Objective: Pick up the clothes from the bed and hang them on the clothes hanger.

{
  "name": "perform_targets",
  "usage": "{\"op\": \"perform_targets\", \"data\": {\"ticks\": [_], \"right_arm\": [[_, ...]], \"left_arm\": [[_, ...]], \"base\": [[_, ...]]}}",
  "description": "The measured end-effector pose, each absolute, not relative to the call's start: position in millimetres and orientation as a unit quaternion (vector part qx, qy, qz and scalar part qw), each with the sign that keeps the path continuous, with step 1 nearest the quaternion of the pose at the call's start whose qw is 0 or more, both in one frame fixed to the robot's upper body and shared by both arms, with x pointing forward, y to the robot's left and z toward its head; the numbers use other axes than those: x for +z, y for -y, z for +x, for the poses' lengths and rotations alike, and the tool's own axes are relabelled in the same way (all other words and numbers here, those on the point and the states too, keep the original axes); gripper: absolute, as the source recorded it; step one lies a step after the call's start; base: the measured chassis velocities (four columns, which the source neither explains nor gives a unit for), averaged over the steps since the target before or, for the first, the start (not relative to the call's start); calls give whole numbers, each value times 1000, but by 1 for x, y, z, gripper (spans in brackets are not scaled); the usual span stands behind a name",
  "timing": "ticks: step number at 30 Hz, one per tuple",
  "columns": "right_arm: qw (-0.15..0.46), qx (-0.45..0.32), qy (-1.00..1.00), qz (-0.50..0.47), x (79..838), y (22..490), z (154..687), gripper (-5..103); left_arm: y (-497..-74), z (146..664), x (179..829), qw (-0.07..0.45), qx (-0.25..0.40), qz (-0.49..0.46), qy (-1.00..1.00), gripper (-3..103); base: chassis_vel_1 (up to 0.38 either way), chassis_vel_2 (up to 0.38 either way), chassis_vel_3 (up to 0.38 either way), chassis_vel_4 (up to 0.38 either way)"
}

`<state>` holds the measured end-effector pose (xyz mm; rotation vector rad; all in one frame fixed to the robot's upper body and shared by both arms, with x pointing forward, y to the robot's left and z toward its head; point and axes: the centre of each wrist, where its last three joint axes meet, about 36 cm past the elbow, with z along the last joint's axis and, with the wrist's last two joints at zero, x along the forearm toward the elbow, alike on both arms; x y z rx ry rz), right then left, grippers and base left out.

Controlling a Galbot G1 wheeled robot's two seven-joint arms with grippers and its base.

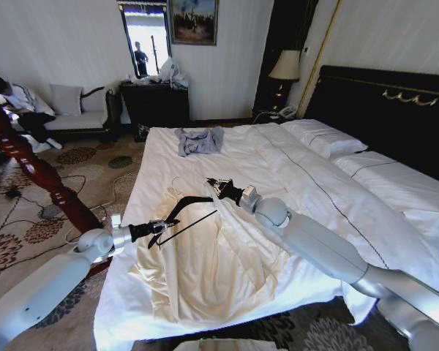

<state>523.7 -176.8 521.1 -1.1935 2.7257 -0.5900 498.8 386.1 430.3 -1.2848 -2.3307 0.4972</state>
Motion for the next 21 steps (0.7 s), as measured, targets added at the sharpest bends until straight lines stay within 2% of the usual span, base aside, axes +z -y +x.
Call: {"op": "perform_targets", "data": {"ticks": [12, 21], "right_arm": [[47, -142, -909, -390, 539, 161, 500, 1], [23, -115, -915, -386, 525, 157, 486, 1]], "left_arm": [[-358, 522, 414, 201, 191, -470, 838, 18], [-348, 535, 415, 184, 210, -469, 838, 18]], "base": [[0, 0, 0, 0], [0, 0, 0, 0]]}}
